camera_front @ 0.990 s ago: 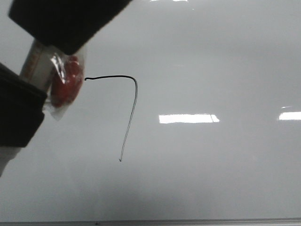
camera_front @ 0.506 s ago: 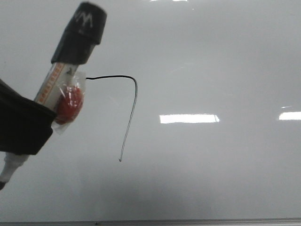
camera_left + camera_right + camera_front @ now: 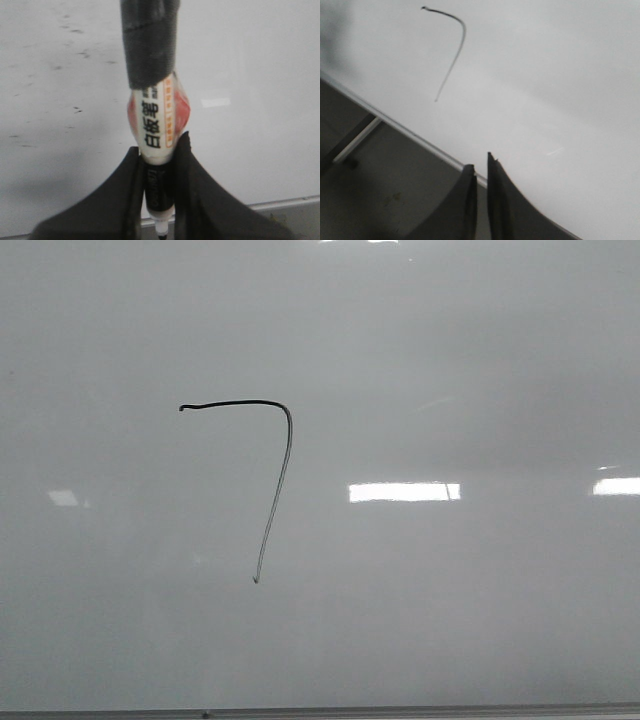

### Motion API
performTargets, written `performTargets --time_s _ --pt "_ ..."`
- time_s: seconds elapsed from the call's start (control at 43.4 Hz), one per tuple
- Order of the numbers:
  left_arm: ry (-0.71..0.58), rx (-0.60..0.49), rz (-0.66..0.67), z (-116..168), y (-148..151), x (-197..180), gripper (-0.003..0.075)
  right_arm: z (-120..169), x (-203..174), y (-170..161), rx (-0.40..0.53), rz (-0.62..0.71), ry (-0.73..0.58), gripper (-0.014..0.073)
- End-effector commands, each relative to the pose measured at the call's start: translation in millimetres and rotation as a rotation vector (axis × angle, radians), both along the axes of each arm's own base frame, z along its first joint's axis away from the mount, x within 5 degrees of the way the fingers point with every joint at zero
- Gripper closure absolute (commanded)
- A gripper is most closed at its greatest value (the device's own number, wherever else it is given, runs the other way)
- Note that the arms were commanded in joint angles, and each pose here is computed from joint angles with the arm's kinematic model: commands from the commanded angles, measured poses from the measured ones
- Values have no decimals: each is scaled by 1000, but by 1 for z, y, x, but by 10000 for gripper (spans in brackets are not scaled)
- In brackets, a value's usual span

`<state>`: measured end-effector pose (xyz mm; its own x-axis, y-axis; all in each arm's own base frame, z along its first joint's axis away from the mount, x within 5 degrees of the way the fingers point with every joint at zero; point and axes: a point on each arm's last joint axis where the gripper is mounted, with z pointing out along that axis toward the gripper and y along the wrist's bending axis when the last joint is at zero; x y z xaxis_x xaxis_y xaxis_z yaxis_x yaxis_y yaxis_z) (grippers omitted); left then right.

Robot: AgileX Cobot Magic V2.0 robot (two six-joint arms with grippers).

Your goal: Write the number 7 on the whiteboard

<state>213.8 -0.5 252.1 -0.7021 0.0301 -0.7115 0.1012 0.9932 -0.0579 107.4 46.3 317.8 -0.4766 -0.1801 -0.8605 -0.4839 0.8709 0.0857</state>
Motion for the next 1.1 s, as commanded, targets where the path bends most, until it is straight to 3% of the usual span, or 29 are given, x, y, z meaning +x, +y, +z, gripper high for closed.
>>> performTargets --time_s 0.0,0.184,0.575,1.082 --pt "-94 6 87 10 13 14 741 4 -8 -9 72 -118 -129 648" --pt "-114 39 152 -10 24 38 741 -10 -19 -12 133 -168 -186 655" --pt "-55 68 188 -48 31 67 732 -11 -20 -11 133 -163 -181 655" --pt "-66 69 189 -45 31 66 256 -11 -20 -11 132 -161 -180 655"
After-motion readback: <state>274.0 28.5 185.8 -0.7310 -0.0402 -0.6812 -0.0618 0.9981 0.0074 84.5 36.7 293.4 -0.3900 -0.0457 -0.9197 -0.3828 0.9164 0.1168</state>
